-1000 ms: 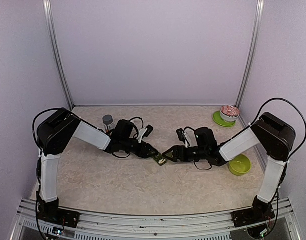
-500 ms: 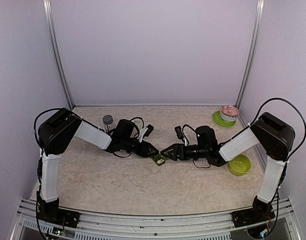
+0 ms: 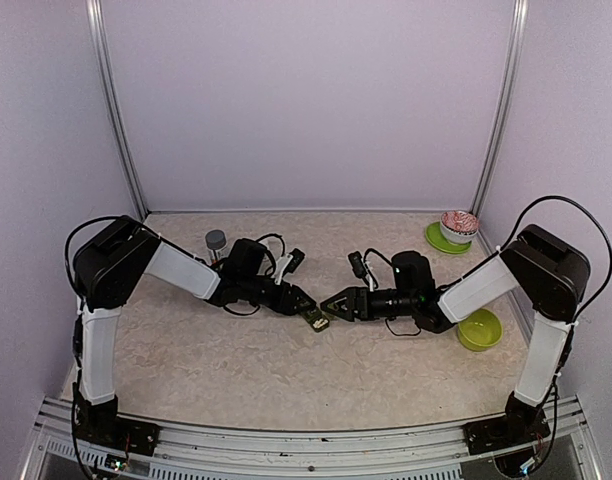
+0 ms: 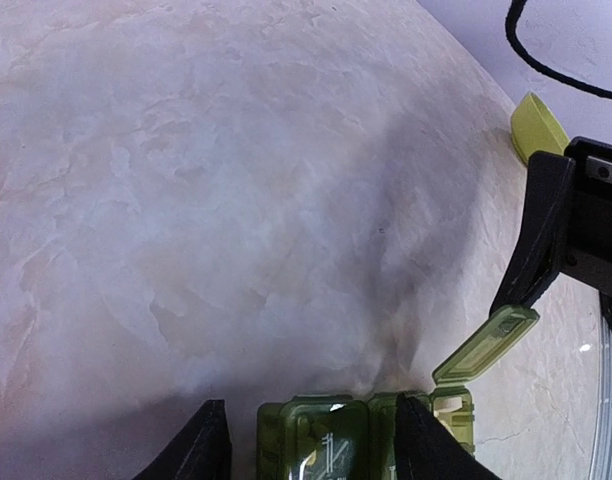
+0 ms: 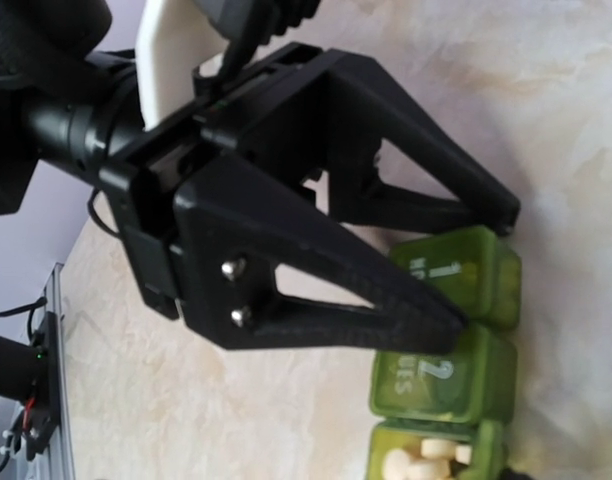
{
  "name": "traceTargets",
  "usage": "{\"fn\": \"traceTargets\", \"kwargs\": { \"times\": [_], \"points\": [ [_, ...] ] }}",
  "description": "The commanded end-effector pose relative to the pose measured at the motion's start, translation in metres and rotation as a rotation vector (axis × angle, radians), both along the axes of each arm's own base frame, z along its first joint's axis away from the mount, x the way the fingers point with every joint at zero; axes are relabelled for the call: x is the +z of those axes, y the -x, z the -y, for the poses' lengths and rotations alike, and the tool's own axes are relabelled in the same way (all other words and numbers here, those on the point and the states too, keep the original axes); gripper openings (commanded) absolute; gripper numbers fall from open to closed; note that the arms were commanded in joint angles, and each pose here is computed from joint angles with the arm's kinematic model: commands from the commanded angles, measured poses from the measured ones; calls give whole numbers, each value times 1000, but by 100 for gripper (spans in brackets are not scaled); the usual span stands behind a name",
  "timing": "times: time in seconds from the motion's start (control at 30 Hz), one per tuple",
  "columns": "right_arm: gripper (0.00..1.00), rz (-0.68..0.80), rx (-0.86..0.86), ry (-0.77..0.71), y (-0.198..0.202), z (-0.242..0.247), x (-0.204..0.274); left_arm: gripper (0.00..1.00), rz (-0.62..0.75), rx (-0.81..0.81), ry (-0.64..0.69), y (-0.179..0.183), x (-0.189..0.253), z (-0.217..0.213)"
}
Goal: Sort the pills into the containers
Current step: Close the lid of the pill container on the pill container.
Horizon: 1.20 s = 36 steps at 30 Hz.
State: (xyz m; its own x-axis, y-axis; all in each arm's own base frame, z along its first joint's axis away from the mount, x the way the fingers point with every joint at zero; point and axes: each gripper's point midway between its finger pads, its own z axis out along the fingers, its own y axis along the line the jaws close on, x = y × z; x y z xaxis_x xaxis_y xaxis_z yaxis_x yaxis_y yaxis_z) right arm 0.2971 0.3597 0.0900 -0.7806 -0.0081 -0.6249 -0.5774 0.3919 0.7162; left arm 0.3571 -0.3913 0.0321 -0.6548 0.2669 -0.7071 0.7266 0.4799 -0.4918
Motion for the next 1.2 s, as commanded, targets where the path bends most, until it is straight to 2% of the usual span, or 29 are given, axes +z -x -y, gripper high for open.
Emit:
{"fn": "traceTargets", "kwargs": {
  "times": [0.0, 0.23, 0.67, 1.0, 1.17],
  "points": [
    [81, 38, 15, -16, 0, -2, 13, 55, -57, 31, -51, 5, -11, -18],
    [81, 40, 14, -1, 0, -1, 11, 54, -84, 21, -73, 11, -17, -22],
    [80, 41, 22, -2, 2, -2, 13, 42, -107, 24, -110, 17, -32, -26],
    [77, 75, 76, -30, 11, -13, 26, 41, -114, 33, -153, 23, -43, -24],
    [72, 55, 106, -19, 20, -19, 18, 41, -116, 39, -155, 22, -43, -24]
  ]
}}
